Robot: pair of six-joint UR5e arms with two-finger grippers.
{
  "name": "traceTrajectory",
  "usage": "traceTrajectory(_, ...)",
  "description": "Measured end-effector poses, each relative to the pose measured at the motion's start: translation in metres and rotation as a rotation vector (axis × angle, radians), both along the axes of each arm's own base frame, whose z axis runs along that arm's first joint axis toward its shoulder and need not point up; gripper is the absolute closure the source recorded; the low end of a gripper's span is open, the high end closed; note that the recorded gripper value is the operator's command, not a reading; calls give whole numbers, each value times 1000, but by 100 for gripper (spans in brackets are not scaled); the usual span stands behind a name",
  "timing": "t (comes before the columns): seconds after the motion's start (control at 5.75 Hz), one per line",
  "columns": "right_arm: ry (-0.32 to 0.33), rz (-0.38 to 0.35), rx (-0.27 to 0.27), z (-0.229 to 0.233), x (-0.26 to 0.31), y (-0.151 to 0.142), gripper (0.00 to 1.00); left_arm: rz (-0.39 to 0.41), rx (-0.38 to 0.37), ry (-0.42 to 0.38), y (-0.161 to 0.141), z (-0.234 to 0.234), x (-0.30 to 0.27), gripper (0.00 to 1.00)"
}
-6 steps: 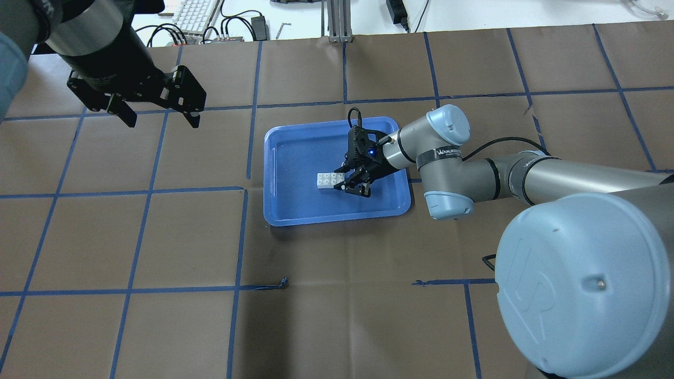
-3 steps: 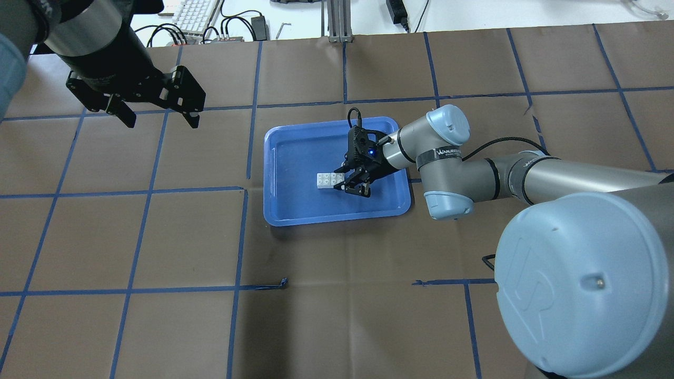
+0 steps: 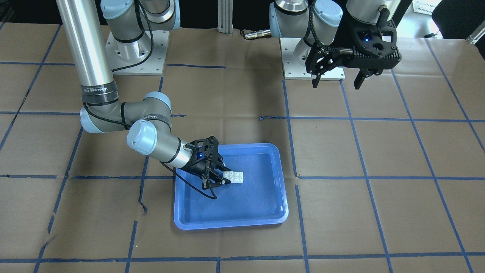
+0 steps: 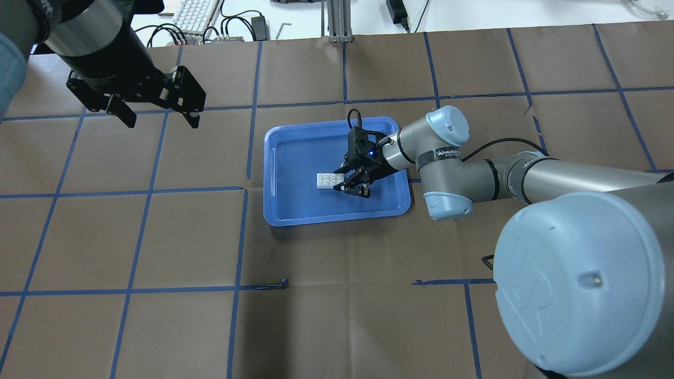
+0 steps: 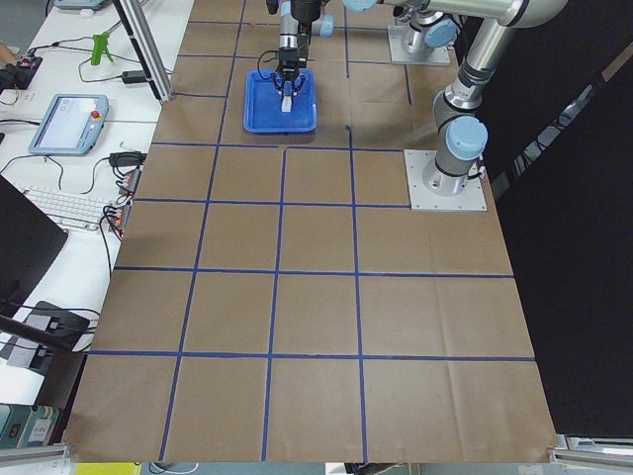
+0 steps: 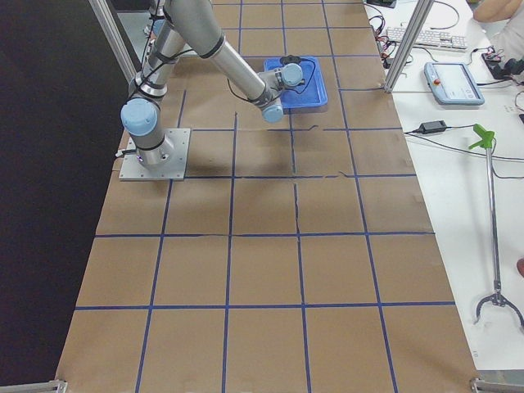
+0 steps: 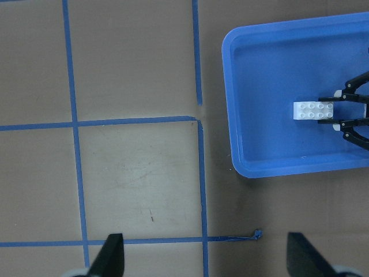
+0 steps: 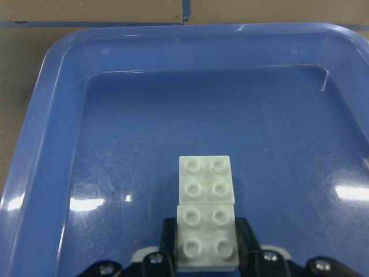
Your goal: Assemble white blocks and place on blue tray
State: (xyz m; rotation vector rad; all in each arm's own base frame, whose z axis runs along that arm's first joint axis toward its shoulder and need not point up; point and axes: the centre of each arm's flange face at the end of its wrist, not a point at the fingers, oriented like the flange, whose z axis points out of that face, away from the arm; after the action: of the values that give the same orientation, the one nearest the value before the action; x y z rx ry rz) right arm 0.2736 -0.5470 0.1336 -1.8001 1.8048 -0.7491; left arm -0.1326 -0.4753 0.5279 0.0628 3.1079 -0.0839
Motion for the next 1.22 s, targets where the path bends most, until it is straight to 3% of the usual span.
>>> traceTrajectory(0.17, 0, 0, 3, -1, 0, 0, 10, 0, 0, 0, 0, 0, 0, 1)
traceTrajectory(0.7, -2, -2, -12, 4, 1, -6, 8, 0, -2, 0, 1, 1, 0, 1)
traceTrajectory(1.04, -3, -5, -23, 9, 1, -12, 1, 0, -2, 0, 1, 1, 0, 1)
traceTrajectory(1.22, -2, -37, -16, 16, 1, -18, 0, 0, -3, 0, 1, 2, 0, 1)
